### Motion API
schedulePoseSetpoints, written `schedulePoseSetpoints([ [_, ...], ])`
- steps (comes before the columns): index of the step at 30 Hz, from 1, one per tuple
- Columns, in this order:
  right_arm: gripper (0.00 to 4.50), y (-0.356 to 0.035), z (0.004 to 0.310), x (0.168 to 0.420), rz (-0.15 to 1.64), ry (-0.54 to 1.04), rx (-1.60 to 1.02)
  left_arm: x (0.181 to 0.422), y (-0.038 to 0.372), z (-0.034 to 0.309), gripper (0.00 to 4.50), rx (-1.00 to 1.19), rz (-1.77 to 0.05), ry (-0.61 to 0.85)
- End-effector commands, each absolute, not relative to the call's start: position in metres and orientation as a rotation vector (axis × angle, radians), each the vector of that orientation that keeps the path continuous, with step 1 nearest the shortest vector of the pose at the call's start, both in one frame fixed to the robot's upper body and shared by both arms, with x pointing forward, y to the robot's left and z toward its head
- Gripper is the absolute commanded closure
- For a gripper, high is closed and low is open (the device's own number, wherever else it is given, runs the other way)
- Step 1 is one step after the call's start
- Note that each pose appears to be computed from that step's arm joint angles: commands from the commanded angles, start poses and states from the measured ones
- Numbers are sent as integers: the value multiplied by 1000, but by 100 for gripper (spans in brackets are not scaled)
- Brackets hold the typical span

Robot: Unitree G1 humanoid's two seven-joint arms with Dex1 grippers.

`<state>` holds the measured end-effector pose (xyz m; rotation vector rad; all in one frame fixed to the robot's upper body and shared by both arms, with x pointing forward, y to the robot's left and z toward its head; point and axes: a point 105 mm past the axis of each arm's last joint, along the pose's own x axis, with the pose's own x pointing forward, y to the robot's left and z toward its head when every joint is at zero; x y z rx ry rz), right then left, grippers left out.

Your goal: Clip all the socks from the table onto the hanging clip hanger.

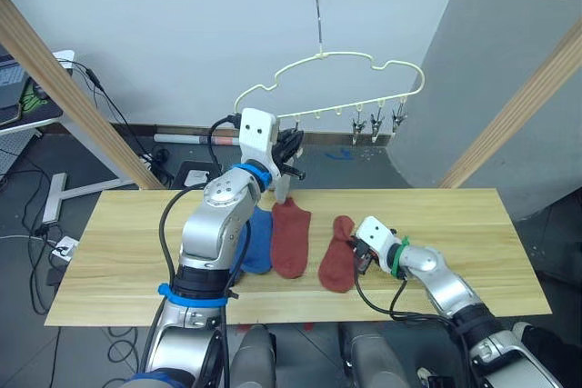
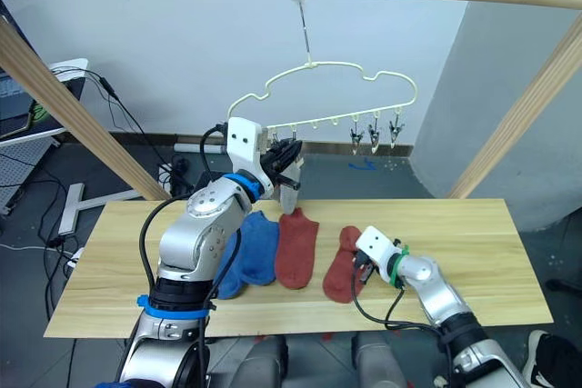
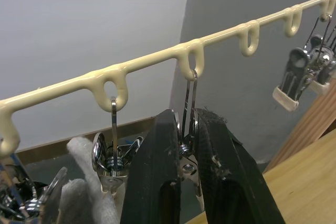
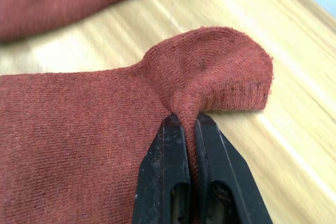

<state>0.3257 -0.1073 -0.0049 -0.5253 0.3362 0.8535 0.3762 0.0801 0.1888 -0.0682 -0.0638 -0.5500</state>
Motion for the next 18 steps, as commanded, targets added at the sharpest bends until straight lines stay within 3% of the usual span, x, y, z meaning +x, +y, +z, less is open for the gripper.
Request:
schedulePoseSetpoints([
  [1, 449, -92, 49, 314, 972, 113, -511, 370, 82, 179, 434, -330, -650, 107],
  [4, 449, -84, 94, 300, 1018, -36, -457, 361, 83, 186, 434, -549, -762, 227],
  [7, 449, -80, 120, 294, 1025, -98, -396, 358, 89, 200, 434, -689, -820, 257],
  [18, 449, -57, 151, 296, 1027, -164, -357, 351, 86, 211, 434, -762, -888, 312],
])
